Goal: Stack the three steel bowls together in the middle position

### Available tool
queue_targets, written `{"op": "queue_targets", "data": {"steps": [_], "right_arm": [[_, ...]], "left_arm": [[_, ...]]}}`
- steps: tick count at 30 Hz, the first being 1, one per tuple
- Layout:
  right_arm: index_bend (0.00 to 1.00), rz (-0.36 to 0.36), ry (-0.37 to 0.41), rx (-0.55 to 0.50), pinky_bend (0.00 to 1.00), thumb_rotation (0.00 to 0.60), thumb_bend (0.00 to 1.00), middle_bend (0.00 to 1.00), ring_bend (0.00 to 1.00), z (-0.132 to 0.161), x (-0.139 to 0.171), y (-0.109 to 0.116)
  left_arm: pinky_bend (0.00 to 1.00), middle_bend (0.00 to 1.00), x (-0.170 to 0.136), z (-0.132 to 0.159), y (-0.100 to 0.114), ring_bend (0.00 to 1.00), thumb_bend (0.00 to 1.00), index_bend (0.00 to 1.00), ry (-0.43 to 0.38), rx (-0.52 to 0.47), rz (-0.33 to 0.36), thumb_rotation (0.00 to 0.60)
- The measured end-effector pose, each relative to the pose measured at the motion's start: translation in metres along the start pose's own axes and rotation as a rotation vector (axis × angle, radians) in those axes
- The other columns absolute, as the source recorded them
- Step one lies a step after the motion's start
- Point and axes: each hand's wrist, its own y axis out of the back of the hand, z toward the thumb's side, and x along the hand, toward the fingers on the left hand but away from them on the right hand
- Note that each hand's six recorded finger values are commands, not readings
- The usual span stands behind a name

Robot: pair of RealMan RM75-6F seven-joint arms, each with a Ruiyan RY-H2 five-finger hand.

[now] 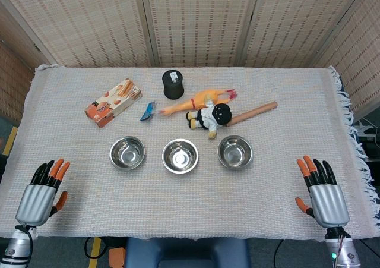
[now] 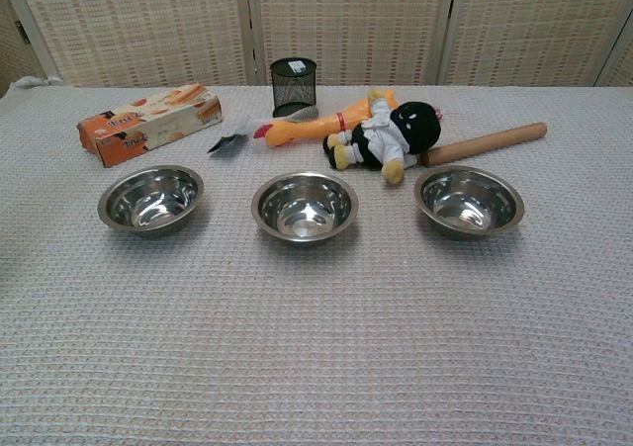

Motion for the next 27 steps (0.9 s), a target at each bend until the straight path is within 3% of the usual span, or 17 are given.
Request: {"op": "queue_targets", "data": {"steps": [11,18,22,27], "right_arm": [[0.0,0.01,-0.033,0.009,0.0,0.6,0.11,0.0,0.0,-0.006,-0.006,-0.004],[0.0,0.003,-0.063,0.008,0.0,0.6,0.11,0.0,0.0,-0.014,-0.01,-0.002],[0.0,-0.003,-0.078,0.004,0.0,0.6,0.11,0.0,0.0,-0.018,-0.011,0.001],[0.0,-0.01,-0.082,-0.002,0.0,0.6,0.11,0.0,0.0,-0.02,-0.01,0.004]], "left_arm": [[0.12,0.02,0.064,0.058,-0.049,0.0,0.45,0.0,-0.146,-0.004,-0.026,0.6],[0.12,0.02,0.105,0.086,-0.083,0.0,0.45,0.12,-0.198,0.083,-0.054,0.6],[0.12,0.04,0.119,0.093,-0.098,0.0,0.45,0.32,-0.2,0.124,-0.067,0.6],[0.12,0.16,0.131,0.101,-0.107,0.03,0.45,0.64,-0.204,0.148,-0.037,0.6]]}}
